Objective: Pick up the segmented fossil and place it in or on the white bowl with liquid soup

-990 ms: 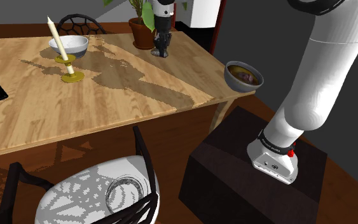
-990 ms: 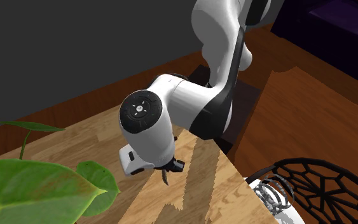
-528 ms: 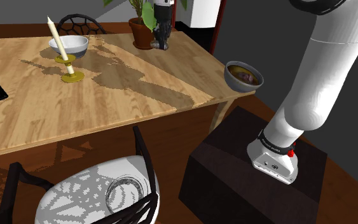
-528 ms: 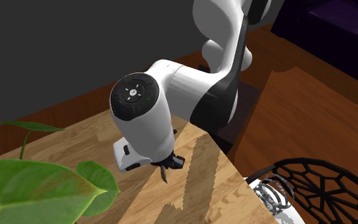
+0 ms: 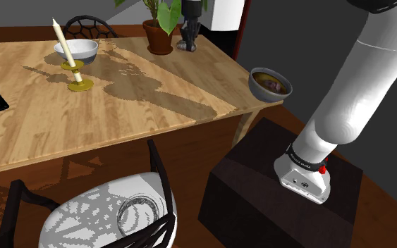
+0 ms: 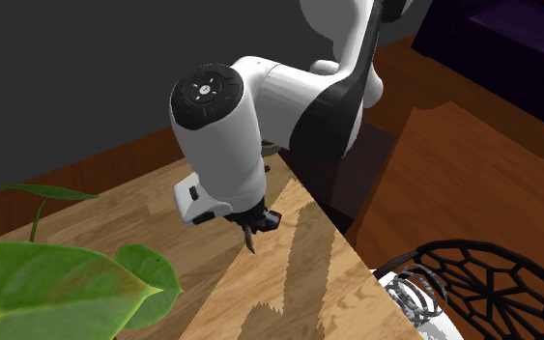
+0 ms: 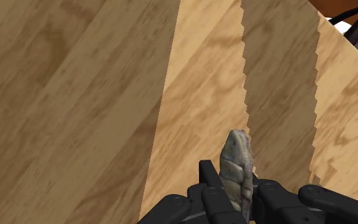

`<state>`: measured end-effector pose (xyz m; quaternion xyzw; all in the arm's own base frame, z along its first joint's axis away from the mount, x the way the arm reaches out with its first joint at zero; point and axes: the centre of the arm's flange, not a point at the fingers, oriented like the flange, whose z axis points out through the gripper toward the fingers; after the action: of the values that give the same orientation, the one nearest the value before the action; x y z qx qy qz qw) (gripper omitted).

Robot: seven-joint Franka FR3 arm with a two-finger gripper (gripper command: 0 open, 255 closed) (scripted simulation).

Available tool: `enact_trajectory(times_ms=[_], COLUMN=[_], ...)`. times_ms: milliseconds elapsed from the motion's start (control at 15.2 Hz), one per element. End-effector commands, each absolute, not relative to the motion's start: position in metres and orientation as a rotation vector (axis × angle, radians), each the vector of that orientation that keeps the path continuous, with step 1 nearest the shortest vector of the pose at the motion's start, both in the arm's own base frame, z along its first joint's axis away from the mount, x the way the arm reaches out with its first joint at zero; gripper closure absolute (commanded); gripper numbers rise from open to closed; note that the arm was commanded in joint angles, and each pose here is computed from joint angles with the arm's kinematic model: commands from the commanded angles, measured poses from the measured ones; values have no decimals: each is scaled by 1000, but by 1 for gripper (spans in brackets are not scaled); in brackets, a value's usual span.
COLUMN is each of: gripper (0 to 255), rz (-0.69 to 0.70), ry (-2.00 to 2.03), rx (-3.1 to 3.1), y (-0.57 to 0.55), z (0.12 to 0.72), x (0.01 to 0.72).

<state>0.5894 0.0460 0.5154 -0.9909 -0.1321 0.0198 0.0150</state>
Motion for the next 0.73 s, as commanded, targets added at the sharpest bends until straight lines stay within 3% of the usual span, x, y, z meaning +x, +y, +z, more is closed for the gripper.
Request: enact_trajectory(times_ms=[0,660], gripper=[255,255], rz=[62,62], ry=[-411,-411], rx=[-3084,-3084], y=[30,-45], z=[514,513], x=[568,459])
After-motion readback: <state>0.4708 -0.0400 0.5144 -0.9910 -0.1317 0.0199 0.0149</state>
